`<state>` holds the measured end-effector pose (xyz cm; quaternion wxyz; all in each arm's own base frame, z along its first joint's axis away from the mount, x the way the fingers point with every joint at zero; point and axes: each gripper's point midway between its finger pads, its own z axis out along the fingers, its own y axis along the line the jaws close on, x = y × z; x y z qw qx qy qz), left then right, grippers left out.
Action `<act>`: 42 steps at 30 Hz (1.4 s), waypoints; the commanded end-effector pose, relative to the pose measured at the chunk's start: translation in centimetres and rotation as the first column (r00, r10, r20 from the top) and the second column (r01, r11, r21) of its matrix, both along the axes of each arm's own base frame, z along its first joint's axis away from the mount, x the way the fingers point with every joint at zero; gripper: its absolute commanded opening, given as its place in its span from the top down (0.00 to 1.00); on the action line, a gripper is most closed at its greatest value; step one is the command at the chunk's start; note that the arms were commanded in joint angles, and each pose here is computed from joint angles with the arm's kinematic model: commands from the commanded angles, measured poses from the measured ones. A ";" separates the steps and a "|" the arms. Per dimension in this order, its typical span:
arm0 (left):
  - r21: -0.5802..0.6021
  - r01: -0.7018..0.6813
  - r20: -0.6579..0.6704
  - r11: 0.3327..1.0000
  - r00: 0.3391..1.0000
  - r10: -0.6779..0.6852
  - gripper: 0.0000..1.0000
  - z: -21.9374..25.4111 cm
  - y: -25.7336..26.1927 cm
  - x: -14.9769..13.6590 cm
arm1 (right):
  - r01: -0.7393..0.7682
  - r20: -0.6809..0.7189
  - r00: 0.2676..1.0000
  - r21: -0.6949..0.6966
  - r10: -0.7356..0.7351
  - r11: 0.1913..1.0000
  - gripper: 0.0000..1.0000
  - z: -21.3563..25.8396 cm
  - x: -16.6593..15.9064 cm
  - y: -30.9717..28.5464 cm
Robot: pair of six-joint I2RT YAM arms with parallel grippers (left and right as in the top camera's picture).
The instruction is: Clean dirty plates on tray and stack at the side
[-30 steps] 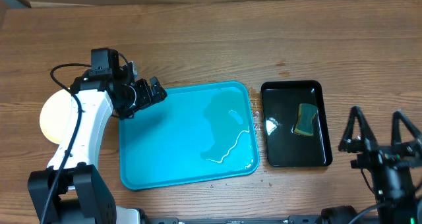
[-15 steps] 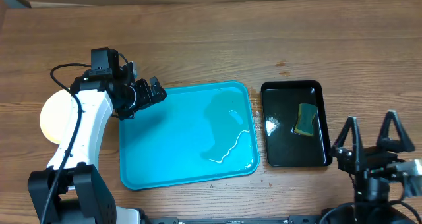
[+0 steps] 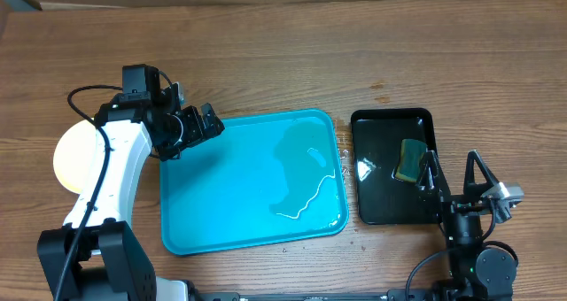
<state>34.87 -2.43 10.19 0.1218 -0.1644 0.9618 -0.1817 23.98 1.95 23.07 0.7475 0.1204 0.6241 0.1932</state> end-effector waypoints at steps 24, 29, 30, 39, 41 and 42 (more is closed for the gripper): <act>0.011 0.014 0.035 1.000 0.999 -0.014 0.00 1.0 0.1 0.5 | -0.057 -0.189 0.982 -0.277 0.004 0.959 0.00 -6.0 0.5 0.5; 0.011 0.014 0.035 1.000 0.999 -0.014 0.00 1.0 0.1 0.5 | -0.057 -0.189 0.982 -0.277 0.004 0.959 0.00 -6.0 0.5 0.5; 0.011 0.014 0.035 1.000 0.999 -0.014 0.00 1.0 0.1 0.5 | -0.057 -0.189 0.982 -0.277 0.004 0.959 0.00 -6.0 0.5 0.5; 0.011 0.014 0.035 1.000 0.999 -0.014 0.00 1.0 0.1 0.5 | -0.057 -0.189 0.982 -0.278 0.004 0.959 0.00 -6.0 0.5 0.5; 0.011 0.014 0.035 1.000 0.999 -0.014 0.00 1.0 0.1 0.5 | -0.057 -0.189 0.982 -0.277 0.004 0.959 0.00 -6.0 0.5 0.5; 0.011 0.014 0.035 1.000 0.999 -0.014 0.00 1.0 0.1 0.5 | -0.057 -0.189 0.982 -0.277 0.004 0.959 0.00 -6.0 0.5 0.5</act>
